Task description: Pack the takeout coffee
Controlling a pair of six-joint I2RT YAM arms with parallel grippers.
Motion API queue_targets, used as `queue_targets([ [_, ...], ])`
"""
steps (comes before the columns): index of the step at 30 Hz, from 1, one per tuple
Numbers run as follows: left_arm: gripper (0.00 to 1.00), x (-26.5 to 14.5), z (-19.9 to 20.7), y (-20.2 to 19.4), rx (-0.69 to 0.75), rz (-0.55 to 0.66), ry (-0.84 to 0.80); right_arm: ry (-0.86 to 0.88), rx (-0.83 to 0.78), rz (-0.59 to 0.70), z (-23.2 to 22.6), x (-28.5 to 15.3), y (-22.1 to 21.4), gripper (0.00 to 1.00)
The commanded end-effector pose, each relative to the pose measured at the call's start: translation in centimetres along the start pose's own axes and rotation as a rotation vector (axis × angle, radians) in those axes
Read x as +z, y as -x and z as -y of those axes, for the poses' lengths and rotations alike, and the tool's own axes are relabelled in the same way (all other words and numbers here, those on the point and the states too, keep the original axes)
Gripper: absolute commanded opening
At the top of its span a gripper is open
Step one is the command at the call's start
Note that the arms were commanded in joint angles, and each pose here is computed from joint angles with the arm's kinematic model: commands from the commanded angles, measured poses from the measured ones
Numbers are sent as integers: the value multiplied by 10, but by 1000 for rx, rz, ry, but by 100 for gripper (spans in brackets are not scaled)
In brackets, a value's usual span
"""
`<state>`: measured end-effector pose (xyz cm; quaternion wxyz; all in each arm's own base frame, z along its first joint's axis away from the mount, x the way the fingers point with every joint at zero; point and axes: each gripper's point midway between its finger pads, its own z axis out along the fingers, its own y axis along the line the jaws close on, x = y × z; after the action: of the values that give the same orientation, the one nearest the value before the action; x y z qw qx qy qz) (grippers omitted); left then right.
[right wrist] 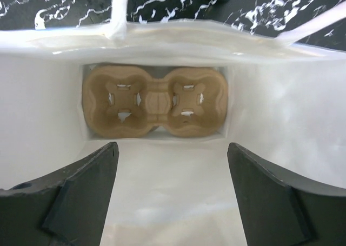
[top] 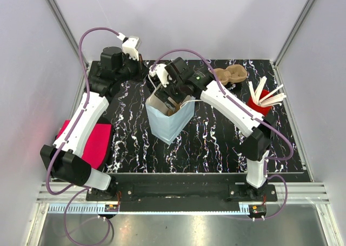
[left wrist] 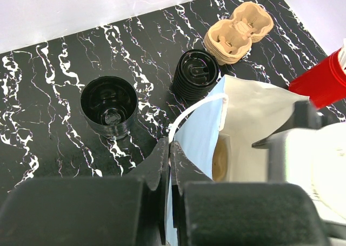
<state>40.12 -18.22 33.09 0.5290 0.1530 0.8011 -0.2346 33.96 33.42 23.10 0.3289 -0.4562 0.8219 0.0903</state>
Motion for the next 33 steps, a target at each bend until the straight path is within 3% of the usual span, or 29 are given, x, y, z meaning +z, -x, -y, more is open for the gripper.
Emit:
queue_targets([
  [1, 0, -12, 9, 23, 24, 88, -18, -47, -19, 100, 14, -47, 26, 88],
  [13, 0, -10, 9, 22, 22, 84, -25, -72, -58, 181, 22, -97, 46, 98],
  [26, 0, -15, 12, 26, 33, 93, -34, -115, -179, 309, 29, -174, 57, 98],
  [33, 0, -19, 18, 30, 43, 99, -56, -50, -266, 276, 15, -184, 35, 96],
])
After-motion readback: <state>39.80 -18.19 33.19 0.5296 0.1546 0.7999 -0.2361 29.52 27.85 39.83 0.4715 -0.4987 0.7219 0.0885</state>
